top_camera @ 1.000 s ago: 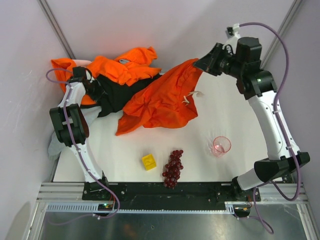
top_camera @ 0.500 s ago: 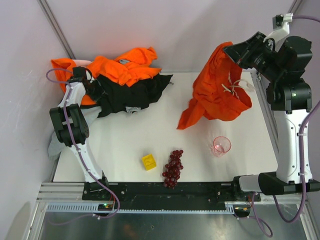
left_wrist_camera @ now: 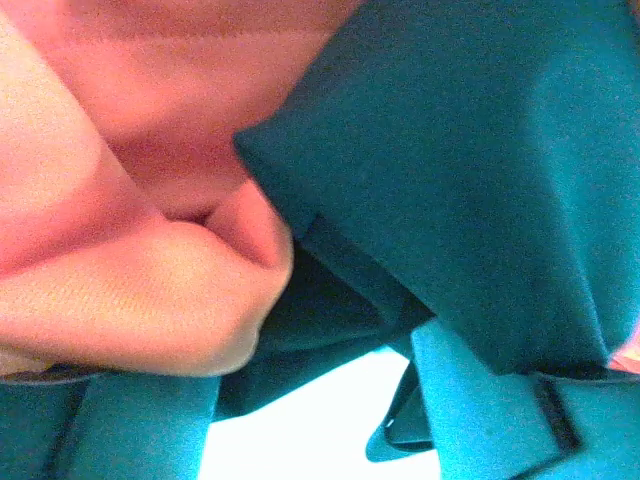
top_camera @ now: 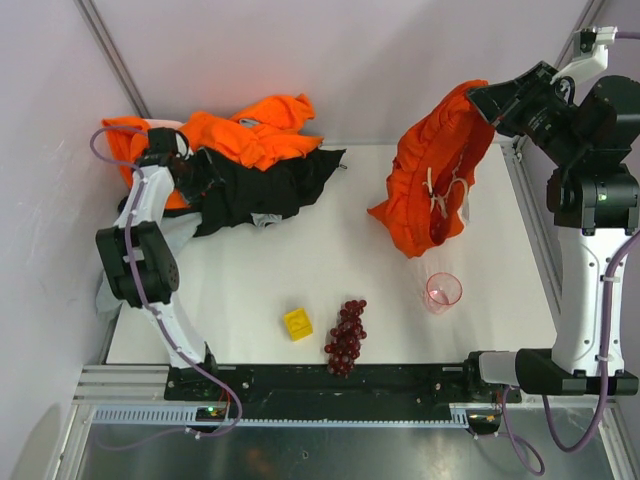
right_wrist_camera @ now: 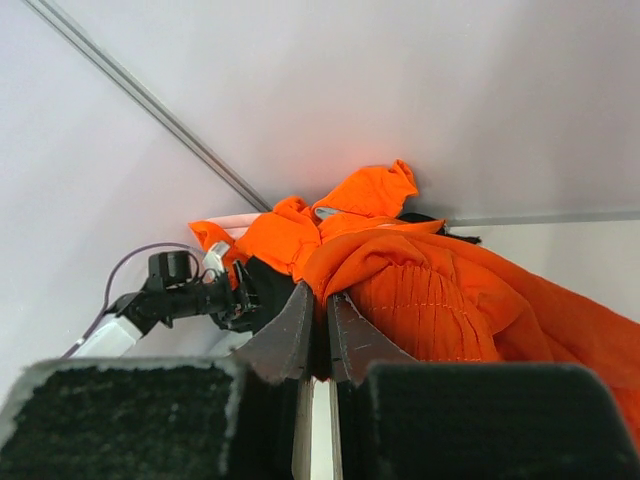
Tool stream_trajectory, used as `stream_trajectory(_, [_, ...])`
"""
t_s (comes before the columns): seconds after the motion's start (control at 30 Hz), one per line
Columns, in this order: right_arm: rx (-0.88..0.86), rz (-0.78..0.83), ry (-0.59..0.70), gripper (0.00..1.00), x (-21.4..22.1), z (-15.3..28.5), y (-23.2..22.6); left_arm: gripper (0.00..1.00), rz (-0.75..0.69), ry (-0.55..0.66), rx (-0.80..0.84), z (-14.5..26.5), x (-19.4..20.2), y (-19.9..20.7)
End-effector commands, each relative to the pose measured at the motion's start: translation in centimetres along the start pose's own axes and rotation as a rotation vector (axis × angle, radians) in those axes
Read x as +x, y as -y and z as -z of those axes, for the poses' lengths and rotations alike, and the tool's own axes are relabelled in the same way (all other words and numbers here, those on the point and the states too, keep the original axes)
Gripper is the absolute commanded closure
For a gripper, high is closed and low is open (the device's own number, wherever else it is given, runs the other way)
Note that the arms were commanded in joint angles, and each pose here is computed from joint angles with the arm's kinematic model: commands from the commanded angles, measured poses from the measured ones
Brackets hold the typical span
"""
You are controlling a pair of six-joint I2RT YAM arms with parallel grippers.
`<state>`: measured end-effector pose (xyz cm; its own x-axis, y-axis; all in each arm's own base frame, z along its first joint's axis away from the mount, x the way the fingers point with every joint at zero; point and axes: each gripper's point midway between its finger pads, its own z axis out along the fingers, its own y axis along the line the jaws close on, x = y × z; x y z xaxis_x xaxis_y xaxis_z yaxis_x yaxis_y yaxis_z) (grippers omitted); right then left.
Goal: Pick out a specific cloth from the pile
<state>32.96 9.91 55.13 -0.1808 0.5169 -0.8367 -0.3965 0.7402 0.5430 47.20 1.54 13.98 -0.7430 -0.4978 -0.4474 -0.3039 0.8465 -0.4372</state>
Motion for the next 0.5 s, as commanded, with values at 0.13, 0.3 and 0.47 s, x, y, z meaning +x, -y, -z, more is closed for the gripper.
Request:
stream_trajectory(0.13, [-0.080,0.067,0.103,1.00,-3.6,1.3,-2.3,0.02,-0.114,0.214,0.136,10.4,-1.0,5.1])
stream_trajectory(0.3, [-0.063,0.064,0.103,1.00,-3.5,1.3,-1.6,0.00,-0.133,0.243,0.217,14.4,1.6,6.5])
stream_trajectory(0.47, [-0.049,0.063,0.112,1.00,-3.9,1.2,-1.0,0.00,-0.165,0.235,0.284,16.6,5.0,7.2])
